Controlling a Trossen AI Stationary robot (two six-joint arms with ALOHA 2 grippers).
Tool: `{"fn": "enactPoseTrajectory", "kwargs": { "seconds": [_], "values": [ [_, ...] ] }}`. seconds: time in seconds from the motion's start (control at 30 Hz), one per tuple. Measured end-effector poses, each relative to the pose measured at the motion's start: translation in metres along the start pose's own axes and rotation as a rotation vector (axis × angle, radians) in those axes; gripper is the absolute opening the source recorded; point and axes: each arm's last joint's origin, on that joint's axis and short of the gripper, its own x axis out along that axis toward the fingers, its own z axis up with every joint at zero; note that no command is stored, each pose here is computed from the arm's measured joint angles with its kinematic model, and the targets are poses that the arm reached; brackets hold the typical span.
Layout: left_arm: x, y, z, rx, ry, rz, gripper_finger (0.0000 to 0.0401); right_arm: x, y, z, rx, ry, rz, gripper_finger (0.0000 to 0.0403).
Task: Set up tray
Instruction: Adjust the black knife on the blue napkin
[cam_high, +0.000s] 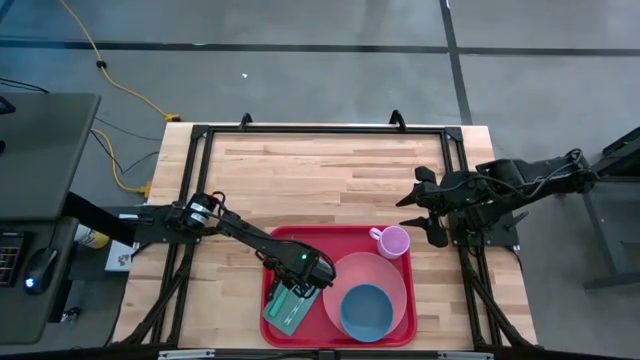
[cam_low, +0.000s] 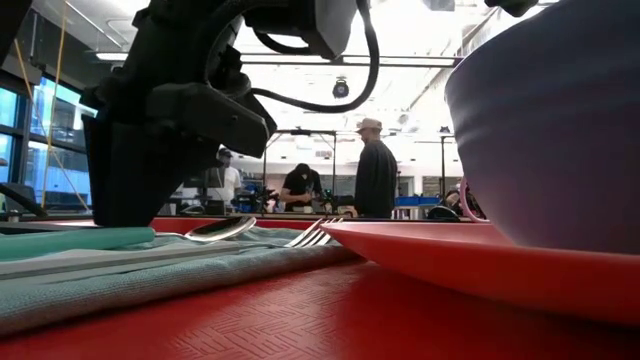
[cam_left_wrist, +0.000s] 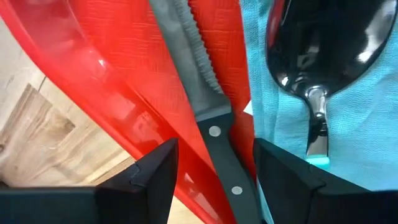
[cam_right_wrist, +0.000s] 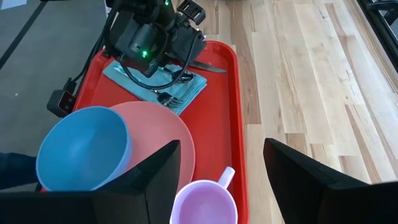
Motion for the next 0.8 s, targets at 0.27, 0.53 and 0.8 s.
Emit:
{"fn": "enactPoseTrajectory", "kwargs": {
  "seconds": [0.27, 0.53, 0.8],
  "values": [
    [0.007, 0.001, 0.0, -0.019, 0.023, -0.004, 0.0239, 0.0, 0.0, 0.0, 0.0, 0.0, -0.001, 0.0209],
    [0.011, 0.0, 0.003, -0.026, 0.03, -0.04, 0.0228, 0.0, 0.0, 0.0, 0.005, 0.001, -0.003, 0.0208],
    [0.011, -0.001, 0.005, -0.029, 0.032, -0.059, 0.0135, 0.0, 0.0, 0.0, 0.007, 0.003, -0.003, 0.0209]
  ]
}}
